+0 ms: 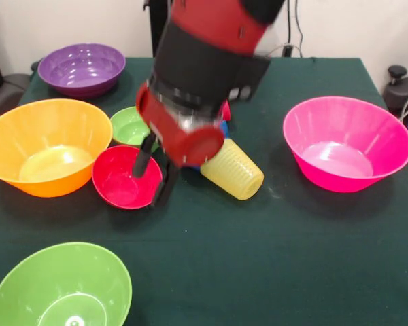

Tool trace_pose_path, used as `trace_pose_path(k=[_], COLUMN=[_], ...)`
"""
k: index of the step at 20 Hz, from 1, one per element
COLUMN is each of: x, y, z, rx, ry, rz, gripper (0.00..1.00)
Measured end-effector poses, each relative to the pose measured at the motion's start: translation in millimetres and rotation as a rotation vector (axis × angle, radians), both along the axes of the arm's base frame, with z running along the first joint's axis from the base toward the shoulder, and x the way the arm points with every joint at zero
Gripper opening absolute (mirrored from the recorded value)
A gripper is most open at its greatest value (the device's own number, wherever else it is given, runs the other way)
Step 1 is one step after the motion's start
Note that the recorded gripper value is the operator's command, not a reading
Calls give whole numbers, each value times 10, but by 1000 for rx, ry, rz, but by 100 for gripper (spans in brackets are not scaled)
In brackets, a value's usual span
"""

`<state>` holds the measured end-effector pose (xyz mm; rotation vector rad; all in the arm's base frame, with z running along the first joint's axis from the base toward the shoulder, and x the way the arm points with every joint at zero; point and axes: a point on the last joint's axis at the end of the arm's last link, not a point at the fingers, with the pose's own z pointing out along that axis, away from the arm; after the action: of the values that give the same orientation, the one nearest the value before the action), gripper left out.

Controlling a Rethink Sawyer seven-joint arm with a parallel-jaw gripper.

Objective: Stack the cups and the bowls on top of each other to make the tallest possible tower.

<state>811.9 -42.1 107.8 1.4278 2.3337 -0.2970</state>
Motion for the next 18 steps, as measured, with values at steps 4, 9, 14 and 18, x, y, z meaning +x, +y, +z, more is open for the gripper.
trace_pose_path(k=[4,9,14,18], x=[87,161,249,323], y=[52,124,189,209], z=[483,1027,1397,1613], rx=[15,39,47,36], ry=[-37,-62,-92,-126], rz=[-5,-9,1,13], gripper=[100,100,100,100])
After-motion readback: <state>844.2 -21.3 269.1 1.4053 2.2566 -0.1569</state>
